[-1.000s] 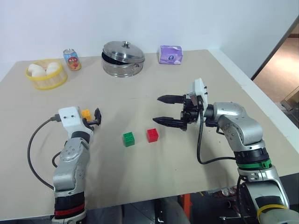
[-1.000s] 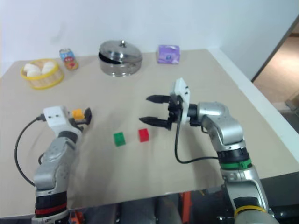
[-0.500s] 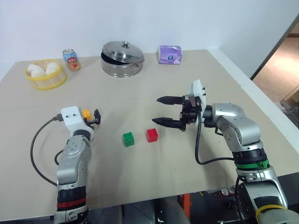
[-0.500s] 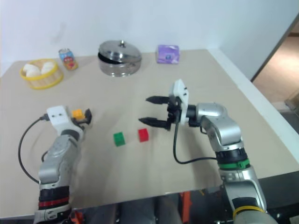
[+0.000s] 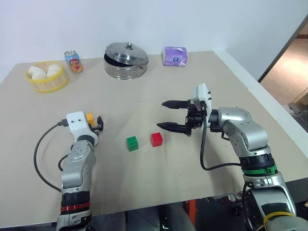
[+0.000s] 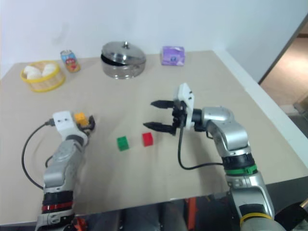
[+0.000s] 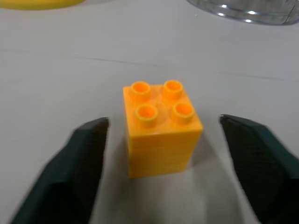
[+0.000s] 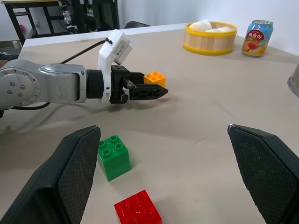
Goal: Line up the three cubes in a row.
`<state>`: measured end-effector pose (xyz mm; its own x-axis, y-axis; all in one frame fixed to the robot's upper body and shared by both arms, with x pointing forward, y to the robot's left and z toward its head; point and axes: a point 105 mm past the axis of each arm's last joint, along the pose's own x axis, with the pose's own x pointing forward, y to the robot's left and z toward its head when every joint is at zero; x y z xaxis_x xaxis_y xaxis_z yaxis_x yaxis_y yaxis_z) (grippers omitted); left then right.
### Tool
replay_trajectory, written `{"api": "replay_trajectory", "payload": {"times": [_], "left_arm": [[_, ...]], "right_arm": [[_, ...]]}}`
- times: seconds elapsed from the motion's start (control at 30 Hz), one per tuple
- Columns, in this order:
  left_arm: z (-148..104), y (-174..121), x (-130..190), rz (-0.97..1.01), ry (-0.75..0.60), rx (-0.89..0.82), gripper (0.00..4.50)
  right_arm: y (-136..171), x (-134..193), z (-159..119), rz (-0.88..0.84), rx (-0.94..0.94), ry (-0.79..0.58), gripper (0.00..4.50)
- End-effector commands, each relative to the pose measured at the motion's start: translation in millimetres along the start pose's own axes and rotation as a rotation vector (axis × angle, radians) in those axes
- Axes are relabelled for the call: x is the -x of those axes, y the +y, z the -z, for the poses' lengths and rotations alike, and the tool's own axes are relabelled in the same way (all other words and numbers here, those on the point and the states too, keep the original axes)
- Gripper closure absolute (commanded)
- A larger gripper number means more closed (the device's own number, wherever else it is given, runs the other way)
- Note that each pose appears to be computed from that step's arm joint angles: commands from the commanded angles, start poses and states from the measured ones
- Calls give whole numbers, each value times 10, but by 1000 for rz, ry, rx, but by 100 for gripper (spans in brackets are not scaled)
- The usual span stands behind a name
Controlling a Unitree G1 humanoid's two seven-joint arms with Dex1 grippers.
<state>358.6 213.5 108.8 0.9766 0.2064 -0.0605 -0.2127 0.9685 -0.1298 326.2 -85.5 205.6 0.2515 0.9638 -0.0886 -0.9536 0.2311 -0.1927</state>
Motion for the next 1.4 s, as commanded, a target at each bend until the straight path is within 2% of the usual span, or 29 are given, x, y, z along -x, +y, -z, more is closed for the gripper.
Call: {"api": "replay_trajectory", "payload": {"times": [0.03,0.13,0.47,0.67,0.77,1.03,1.23,1.4], "left_arm": [[-134,54,-37,-27,-46,-27,234],[-121,86,-49,-33,-40,-40,318],[-122,186,-71,-24,-31,-51,318],[-183,173,-77,61,-37,-97,318],[-237,157,-38,169,-41,-110,318],[-301,66,389,690,-7,-222,318],[-171,-72,808,1079,95,-337,318],[-40,-158,977,1289,195,-382,318]], "right_arm": [[25,13,-78,-10,34,-15,0],[32,14,-79,-13,31,-17,0],[44,-5,-94,-25,40,-26,0],[38,-6,-85,-24,49,-24,0],[33,4,-90,-23,54,-24,0],[17,50,-93,-16,76,-16,0],[29,59,-115,-28,90,-11,0],[30,60,-123,-34,97,-4,0]]}}
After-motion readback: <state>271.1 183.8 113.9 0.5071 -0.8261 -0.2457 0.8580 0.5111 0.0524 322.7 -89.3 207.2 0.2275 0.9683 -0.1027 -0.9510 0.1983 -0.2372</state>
